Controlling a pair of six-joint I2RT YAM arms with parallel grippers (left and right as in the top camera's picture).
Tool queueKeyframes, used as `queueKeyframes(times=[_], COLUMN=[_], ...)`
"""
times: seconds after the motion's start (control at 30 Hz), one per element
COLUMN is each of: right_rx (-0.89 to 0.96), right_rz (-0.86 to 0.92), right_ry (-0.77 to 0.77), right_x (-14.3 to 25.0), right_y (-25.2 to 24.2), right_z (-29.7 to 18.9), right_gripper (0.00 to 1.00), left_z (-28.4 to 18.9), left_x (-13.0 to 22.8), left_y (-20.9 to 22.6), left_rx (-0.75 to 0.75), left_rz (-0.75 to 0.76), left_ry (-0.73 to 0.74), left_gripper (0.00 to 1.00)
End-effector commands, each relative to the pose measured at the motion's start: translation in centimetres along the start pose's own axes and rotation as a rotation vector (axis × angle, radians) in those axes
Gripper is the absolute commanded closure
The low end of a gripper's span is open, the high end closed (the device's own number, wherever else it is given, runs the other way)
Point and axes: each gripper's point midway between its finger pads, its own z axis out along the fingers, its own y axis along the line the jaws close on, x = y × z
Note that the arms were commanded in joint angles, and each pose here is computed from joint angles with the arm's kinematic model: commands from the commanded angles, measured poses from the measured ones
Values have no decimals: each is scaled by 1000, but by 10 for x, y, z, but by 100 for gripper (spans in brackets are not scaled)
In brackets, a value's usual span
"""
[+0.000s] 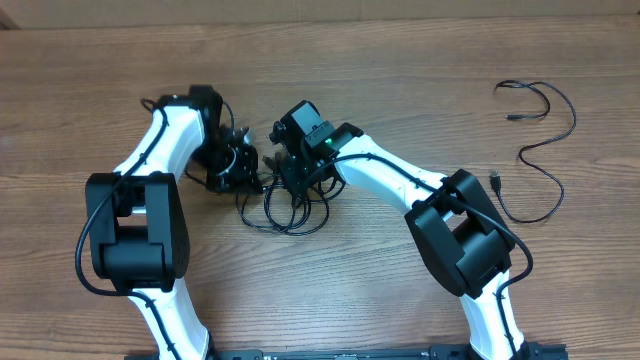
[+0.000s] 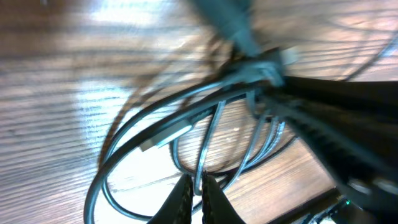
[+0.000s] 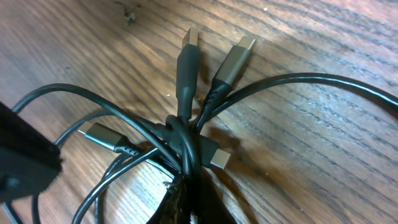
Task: Untangle cables
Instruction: 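Grasp the cable bundle near the USB plugs with both grippers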
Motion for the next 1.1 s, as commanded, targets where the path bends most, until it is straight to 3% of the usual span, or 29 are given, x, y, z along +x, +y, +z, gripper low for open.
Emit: queueKeyframes(times=[0.0, 0.17, 0.33, 0.63, 0.8, 1.07], right_rx=[-100, -230, -257, -319, -363, -386], right_rz=[-2, 33, 47, 18, 13, -1], right_ry=[-12, -15, -12, -16, -20, -26], right_x=[-4, -6, -6, -6, -7, -7], right_y=[7, 9, 7, 16, 23, 23], right_z=[-10, -20, -23, -27, -29, -32], right_gripper=[96, 96, 96, 96, 96, 96], left_z=[-27, -18, 3, 30, 40, 46], left_x=[-14, -23, -37, -39, -40, -36], left_y=[-16, -19, -33, -49, -32, -24], left_rx=[24, 24, 12, -15, -101, -123], left_rz=[91, 92, 253, 337, 277, 253], left_ry=[-80, -108, -163, -191, -201, -190], left_gripper=[89, 84, 85, 85, 91, 90])
